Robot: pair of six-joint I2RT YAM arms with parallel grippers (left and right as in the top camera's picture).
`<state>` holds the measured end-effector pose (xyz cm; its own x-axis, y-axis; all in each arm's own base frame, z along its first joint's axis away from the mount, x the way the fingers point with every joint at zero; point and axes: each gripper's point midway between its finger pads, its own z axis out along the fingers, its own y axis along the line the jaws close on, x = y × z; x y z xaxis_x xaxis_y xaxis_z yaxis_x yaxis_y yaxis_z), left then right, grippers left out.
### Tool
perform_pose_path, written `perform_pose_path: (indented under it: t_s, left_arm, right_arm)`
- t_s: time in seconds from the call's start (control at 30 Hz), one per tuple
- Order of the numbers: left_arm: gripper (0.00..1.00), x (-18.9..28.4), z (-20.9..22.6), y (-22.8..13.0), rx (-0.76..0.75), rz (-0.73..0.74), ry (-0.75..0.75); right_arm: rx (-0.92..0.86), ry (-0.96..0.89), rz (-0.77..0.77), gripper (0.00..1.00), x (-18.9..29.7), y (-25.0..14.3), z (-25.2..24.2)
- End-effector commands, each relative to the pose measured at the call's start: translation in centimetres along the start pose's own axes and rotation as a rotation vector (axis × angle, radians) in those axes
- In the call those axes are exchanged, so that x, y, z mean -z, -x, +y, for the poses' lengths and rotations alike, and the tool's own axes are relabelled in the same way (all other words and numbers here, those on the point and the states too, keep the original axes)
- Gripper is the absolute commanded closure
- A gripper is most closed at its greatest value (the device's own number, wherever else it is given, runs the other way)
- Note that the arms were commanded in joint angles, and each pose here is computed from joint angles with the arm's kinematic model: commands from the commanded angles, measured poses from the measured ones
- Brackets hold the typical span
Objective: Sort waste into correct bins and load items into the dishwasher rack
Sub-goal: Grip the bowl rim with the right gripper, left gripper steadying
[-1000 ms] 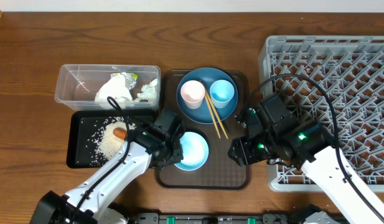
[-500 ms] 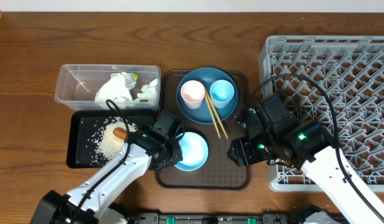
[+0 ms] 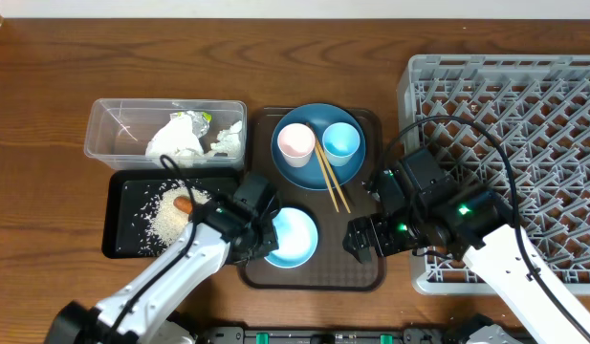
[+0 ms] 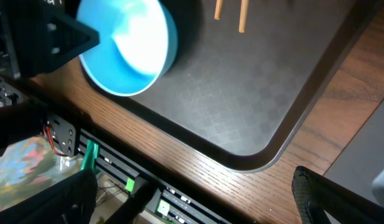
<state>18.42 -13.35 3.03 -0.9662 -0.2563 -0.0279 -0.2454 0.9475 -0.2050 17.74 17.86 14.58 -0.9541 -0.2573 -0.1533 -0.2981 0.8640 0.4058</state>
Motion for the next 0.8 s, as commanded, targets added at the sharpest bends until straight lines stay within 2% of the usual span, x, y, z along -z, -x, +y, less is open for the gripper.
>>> perform_pose_path:
  t_s: [0.0, 0.07, 0.23, 0.3, 0.33, 0.53, 0.77]
  left_arm:
    - [0.94, 1.9, -0.7, 0.3, -0.014, -0.044, -0.045]
    - [0.94, 3.0, -1.3, 0.0, -0.022, -0.047, -0.087]
    - [0.94, 5.1, -2.8, -1.4, -0.041, -0.02, -0.215]
    - [0.94, 5.5, -2.9, -1.8, -0.044, -0.015, -0.233]
    - [0.94, 5.7, -3.0, -1.9, -0.045, -0.013, -0.239]
    - [0.94, 6.0, -3.8, -3.0, -0.053, 0.045, -0.295]
    - [0.94, 6.0, -3.6, -3.2, -0.049, 0.056, -0.286]
  right_arm:
    - [0.012, -0.002, 0.012, 0.01, -0.3, -0.3, 0.1]
    - [0.012, -0.002, 0.011, 0.04, -0.3, -0.3, 0.1]
    - [0.007, 0.017, 0.004, 0.4, -0.3, -0.1, 0.4]
    - [-0.029, 0.028, -0.005, 0.53, -0.3, 0.2, 0.6]
    - [-0.044, 0.035, -0.008, 0.56, -0.3, 0.3, 0.8]
    - [0.021, 0.068, -0.031, 0.61, -0.7, 0.6, 2.8]
    - [0.119, 0.056, -0.064, 0.66, -1.3, 0.8, 4.5]
